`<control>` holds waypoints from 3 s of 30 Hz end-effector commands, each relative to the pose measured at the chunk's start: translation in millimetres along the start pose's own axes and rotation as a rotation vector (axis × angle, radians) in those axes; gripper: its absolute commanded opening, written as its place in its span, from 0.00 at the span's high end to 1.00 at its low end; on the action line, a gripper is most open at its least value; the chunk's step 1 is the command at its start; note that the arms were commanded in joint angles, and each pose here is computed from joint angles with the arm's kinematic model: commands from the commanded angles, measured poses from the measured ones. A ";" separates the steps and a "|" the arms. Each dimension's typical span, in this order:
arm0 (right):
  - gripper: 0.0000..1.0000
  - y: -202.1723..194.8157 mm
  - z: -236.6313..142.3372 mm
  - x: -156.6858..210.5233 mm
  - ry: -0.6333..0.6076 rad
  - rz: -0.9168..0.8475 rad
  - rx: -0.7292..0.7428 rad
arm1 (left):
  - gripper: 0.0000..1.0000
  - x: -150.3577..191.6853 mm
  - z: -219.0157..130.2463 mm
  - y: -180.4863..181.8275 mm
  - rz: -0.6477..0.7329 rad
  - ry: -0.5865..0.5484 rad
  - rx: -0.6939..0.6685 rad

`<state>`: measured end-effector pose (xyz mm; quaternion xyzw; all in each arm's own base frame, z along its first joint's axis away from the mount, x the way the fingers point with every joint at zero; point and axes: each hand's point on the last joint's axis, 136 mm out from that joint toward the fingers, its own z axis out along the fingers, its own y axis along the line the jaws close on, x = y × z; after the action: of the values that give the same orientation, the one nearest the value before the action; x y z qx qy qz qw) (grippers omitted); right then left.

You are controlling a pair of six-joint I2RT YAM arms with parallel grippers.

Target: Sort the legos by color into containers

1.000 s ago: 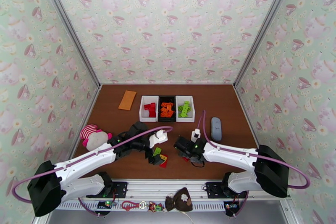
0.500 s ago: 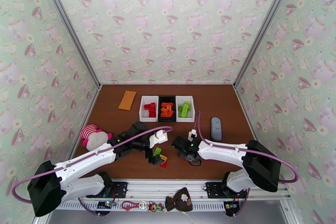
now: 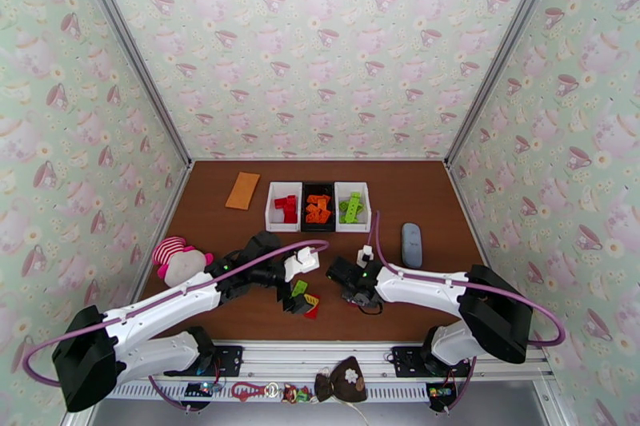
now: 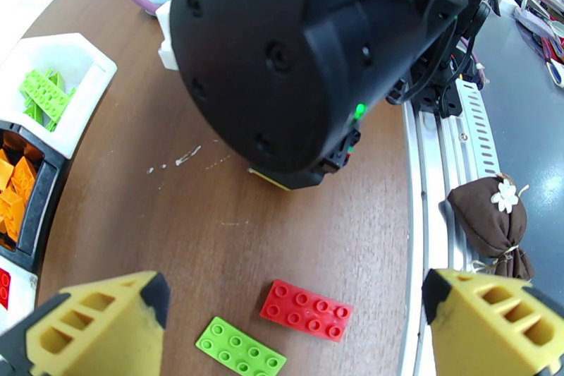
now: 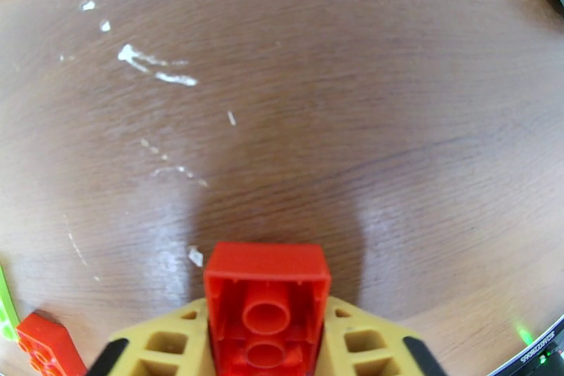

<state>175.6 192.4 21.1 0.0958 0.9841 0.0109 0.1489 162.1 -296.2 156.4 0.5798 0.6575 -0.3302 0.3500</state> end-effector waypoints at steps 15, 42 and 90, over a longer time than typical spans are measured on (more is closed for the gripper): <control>0.70 69.1 -66.9 -106.3 -0.317 -0.197 -0.223 | 0.00 3.0 -36.5 23.8 -0.041 0.013 -0.236; 0.69 257.9 -72.5 -257.5 -0.573 -0.501 -0.545 | 0.00 33.8 -121.4 64.7 -0.325 -0.067 -0.722; 0.06 129.8 -94.0 -88.3 -0.386 -0.745 -0.535 | 0.00 50.4 -117.9 103.1 -0.642 -0.109 -0.672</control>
<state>275.9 307.4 148.3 -0.2776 0.8722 0.1958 0.3519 239.5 -163.3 163.6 0.2320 0.8492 -0.2067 0.4271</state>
